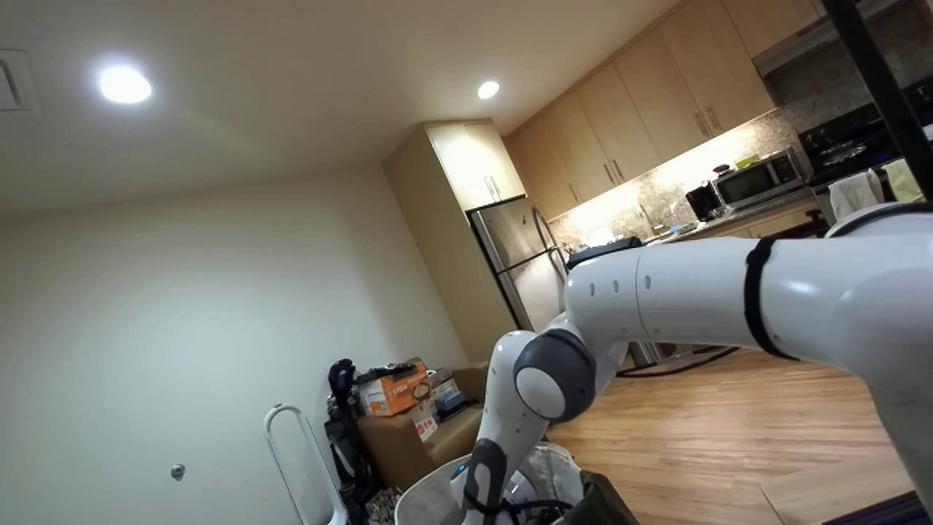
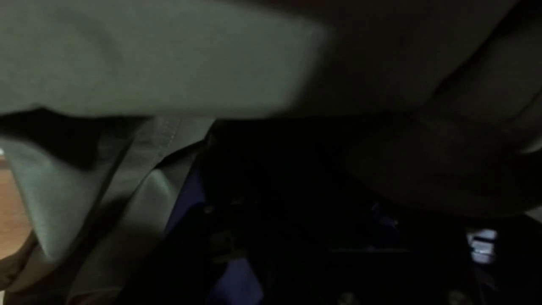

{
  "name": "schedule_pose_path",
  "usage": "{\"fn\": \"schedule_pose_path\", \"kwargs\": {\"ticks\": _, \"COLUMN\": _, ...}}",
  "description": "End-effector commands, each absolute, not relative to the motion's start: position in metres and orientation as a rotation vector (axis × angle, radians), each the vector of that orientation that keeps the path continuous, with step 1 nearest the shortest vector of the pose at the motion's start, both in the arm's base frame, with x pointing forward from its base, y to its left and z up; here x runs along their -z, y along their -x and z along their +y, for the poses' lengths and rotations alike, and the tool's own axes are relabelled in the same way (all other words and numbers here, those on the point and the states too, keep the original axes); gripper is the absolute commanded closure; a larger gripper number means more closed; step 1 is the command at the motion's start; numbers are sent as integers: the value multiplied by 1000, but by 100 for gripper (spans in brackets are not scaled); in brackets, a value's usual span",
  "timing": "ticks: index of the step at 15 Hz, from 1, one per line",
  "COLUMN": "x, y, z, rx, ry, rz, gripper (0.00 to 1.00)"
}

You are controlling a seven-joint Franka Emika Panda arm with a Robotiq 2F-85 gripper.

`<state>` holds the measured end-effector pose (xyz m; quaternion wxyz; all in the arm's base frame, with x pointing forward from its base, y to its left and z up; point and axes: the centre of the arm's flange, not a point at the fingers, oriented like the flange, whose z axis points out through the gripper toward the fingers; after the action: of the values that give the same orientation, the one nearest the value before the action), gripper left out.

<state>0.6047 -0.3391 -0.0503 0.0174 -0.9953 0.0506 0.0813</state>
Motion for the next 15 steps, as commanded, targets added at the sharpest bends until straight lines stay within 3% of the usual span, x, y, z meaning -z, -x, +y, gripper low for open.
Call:
{"fn": "schedule_pose_path", "kwargs": {"ticks": 1, "x": 61, "y": -603, "z": -345, "rx": -199, "ry": 3058, "rz": 161, "gripper": 67}}
{"fn": "schedule_pose_path", "kwargs": {"ticks": 5, "x": 38, "y": -602, "z": -345, "rx": -129, "ry": 3021, "rz": 171, "gripper": 90}}
{"fn": "schedule_pose_path", "kwargs": {"ticks": 8, "x": -8, "y": -607, "z": -350, "rx": 12, "ry": 2969, "rz": 124, "gripper": 95}}
{"fn": "schedule_pose_path", "kwargs": {"ticks": 15, "x": -160, "y": -630, "z": -345, "rx": 555, "ry": 3033, "rz": -122, "gripper": 92}}
